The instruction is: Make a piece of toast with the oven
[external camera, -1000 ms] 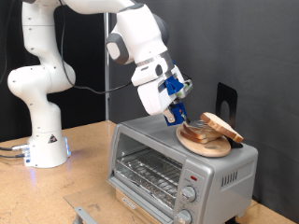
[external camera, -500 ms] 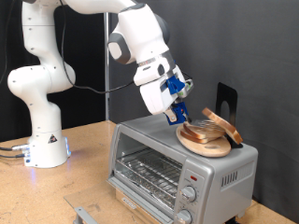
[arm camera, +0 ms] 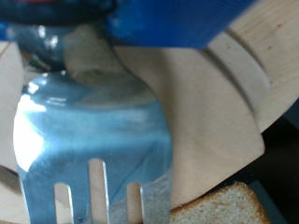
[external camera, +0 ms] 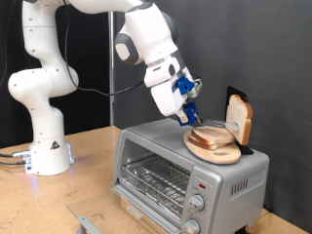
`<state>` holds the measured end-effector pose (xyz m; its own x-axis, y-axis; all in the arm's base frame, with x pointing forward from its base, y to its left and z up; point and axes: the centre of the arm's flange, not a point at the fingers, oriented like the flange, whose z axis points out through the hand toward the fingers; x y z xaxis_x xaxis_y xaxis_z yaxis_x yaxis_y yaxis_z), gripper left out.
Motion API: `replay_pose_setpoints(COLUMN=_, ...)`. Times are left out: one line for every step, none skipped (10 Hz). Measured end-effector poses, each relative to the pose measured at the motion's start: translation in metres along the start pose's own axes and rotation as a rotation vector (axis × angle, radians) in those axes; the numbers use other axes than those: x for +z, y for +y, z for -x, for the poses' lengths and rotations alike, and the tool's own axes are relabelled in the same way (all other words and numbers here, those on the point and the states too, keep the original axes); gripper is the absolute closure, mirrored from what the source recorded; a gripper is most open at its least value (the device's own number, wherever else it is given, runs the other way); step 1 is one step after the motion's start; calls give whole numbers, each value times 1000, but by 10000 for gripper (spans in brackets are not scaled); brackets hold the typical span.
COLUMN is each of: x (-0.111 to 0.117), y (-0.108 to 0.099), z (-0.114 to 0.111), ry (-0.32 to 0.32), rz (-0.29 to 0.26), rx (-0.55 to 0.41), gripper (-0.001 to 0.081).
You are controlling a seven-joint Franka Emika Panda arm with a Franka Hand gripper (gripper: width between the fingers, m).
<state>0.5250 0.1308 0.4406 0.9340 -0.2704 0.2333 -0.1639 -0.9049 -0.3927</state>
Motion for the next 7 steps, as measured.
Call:
replay_pose_setpoints(x=0, y=0, z=2, ry=-4, rz=1, rx=-2, gripper=375)
replay_pose_setpoints(x=0, y=0, z=4, ry=-10, rz=2, rx=-2, gripper=375)
replay_pose_setpoints(x=0, y=1, z=7, ry=-18, rz=4, rx=-3, gripper=375)
replay_pose_setpoints(x=0, y=3, z=12, ry=-33, rz=8, rx=-3, gripper=375)
replay_pose_setpoints(x=1, y=5, z=18, ry=-52, rz=14, rx=-5, gripper=375)
replay_pose_setpoints(x=2, y=9, z=26, ry=-71, rz=20, rx=-11, gripper=375)
replay_pose_setpoints(x=2, y=14, z=33, ry=-83, rz=26, rx=-15, gripper=375)
